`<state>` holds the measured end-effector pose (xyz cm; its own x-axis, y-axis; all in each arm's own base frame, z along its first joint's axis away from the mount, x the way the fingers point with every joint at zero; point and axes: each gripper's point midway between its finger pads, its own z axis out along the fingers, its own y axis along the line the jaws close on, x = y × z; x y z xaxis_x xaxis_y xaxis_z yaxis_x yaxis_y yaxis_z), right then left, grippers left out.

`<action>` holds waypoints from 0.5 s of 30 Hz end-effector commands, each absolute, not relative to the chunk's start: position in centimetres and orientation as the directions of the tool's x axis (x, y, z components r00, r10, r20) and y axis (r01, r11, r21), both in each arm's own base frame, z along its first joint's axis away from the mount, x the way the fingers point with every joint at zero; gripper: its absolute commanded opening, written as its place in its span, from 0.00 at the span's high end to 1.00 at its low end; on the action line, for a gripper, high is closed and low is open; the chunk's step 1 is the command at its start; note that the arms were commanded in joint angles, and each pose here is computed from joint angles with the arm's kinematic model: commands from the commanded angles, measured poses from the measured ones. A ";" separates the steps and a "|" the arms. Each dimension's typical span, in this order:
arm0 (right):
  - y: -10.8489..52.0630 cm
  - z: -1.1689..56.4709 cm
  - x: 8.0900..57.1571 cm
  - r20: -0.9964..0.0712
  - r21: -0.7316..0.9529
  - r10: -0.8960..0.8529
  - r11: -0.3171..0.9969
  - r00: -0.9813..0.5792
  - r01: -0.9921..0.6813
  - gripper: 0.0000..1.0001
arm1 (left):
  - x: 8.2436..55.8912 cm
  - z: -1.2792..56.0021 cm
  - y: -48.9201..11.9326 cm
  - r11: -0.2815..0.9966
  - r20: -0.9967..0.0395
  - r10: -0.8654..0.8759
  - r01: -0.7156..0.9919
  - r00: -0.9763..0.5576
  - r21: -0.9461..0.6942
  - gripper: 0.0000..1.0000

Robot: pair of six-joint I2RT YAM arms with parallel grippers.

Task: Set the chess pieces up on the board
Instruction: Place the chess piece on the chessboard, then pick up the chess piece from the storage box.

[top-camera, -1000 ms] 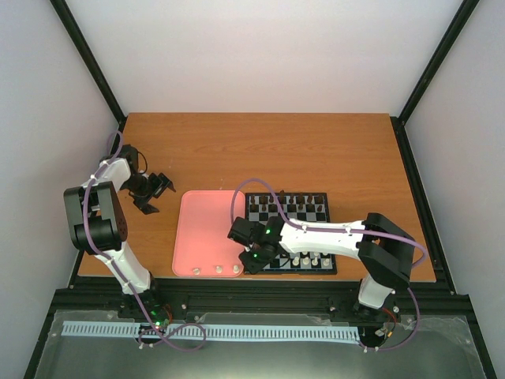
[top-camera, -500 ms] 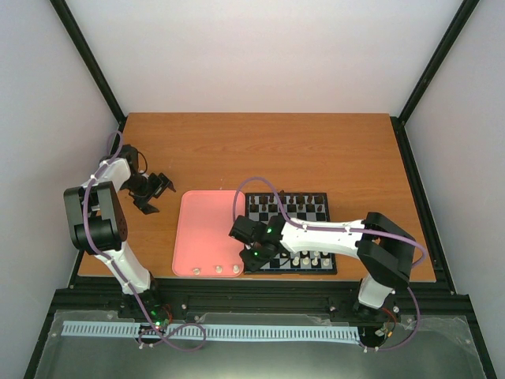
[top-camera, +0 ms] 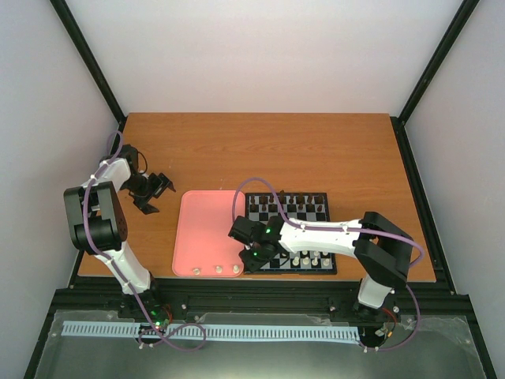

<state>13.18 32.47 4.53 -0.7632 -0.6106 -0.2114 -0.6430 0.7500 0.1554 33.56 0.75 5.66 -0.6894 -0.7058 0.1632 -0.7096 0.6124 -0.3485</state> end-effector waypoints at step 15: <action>35.6 13.4 12.6 -0.318 0.165 -0.691 0.634 -0.649 -0.756 0.51 | 33.9 6.5 0.8 0.627 0.139 -0.695 -0.690 -0.705 -0.363 0.00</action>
<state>12.37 34.38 11.12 -0.6947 -0.6602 -0.2854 -0.7149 0.6776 0.1726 33.56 0.75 5.66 -0.6894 -0.7058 0.1632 -0.7096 0.6124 -0.3485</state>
